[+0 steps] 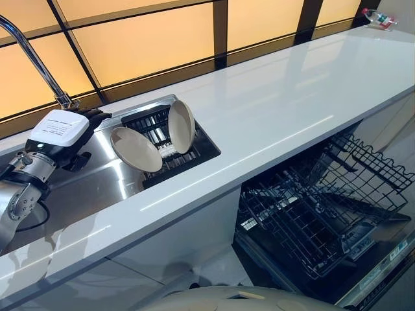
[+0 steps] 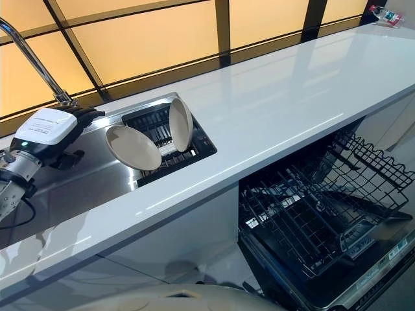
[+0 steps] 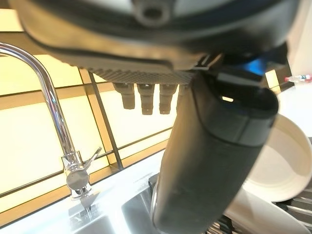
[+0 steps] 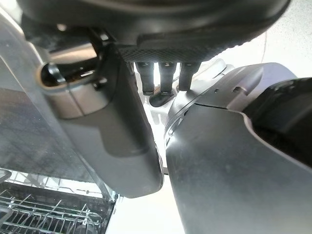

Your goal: Pick up plates and place into dishwasher.

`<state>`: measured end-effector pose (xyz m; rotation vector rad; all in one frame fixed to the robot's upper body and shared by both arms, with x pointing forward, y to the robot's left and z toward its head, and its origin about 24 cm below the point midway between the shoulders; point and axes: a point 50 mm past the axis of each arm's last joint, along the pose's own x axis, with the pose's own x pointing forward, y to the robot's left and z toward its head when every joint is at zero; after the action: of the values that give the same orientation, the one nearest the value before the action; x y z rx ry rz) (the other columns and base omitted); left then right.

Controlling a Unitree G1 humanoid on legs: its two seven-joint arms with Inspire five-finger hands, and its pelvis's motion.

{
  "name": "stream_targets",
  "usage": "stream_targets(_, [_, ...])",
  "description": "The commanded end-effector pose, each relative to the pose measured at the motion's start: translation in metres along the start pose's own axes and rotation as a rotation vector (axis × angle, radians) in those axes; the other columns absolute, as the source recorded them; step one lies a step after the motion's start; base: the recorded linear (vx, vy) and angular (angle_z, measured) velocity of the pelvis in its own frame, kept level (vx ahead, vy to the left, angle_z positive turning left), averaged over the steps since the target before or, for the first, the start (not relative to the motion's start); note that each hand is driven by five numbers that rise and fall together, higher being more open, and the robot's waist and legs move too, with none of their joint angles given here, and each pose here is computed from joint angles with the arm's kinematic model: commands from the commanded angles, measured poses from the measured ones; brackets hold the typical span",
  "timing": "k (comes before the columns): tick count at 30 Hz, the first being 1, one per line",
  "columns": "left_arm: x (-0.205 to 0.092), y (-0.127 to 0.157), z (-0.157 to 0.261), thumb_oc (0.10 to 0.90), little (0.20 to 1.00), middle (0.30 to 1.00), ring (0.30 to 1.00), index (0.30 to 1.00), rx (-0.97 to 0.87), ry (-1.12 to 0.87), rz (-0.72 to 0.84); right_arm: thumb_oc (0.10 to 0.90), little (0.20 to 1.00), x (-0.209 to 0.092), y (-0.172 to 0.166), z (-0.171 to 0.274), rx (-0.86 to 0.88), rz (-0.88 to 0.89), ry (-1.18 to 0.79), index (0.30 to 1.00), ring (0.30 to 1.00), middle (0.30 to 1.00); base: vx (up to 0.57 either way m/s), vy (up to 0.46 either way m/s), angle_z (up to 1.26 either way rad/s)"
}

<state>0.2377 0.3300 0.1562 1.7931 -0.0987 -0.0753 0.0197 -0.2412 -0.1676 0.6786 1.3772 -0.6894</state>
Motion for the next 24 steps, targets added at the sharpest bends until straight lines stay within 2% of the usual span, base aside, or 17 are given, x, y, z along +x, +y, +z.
stream_targets(1, [0.016, 0.074, -0.031, 0.800, 0.900, 0.900, 0.900, 0.900, 0.089, 0.090, 0.213, 0.800, 0.900, 0.001, 0.025, 0.010, 0.014, 0.078, 0.001, 0.900, 0.900, 0.900, 0.00, 0.000, 0.00])
stream_targets(8, [0.027, 0.074, -0.027, 0.800, 0.900, 0.900, 0.900, 0.900, 0.112, 0.076, 0.220, 0.800, 0.900, 0.001, 0.024, 0.010, -0.002, 0.074, 0.004, 0.900, 0.900, 0.900, 0.00, 0.000, 0.00])
stream_targets(24, [0.046, 0.042, -0.022, 0.800, 0.900, 0.900, 0.900, 0.900, 0.216, 0.102, 0.118, 0.800, 0.900, 0.001, 0.024, 0.009, -0.031, 0.064, 0.012, 0.900, 0.900, 0.900, 0.01, 0.009, -0.04])
